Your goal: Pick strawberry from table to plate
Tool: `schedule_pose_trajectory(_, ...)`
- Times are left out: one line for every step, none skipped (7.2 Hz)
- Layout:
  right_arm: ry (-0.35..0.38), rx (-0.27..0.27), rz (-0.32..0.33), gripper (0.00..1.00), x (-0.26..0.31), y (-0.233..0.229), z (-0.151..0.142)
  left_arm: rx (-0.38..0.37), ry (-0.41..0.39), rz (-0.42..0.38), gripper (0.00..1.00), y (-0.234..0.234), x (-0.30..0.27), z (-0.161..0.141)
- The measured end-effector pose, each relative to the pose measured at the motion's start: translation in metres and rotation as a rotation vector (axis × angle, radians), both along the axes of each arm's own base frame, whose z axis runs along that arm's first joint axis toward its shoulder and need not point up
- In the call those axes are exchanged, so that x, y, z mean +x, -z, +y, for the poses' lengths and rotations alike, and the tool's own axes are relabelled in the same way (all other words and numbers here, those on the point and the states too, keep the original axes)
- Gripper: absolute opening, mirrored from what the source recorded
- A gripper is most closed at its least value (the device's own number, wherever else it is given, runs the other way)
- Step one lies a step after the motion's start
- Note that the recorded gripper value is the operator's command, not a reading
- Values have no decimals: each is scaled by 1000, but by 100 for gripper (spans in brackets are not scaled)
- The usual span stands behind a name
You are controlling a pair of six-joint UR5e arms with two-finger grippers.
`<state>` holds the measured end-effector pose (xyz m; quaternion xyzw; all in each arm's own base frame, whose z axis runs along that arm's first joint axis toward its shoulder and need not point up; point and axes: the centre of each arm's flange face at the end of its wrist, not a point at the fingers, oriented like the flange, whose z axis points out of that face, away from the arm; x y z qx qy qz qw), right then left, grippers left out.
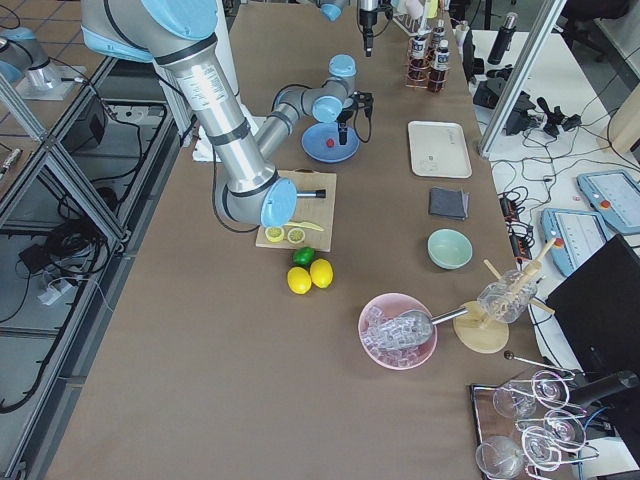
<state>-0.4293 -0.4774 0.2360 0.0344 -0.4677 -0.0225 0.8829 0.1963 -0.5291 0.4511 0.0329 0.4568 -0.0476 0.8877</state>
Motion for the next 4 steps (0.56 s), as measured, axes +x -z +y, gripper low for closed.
schedule_pose_trajectory(36,25,12,100,63,-39,-29,40,-28,-53,87,-18,-42,-9)
schedule_pose_trajectory(68,45,30,100,129,-86,-53,80,-70,-116,96,-40,-96,-15)
schedule_pose_trajectory(93,62,63,100,196,-136,-67,105,-116,-168,97,-66,-155,-14)
schedule_pose_trajectory(114,70,110,100,267,-187,-73,112,-149,-186,97,-91,-204,-10)
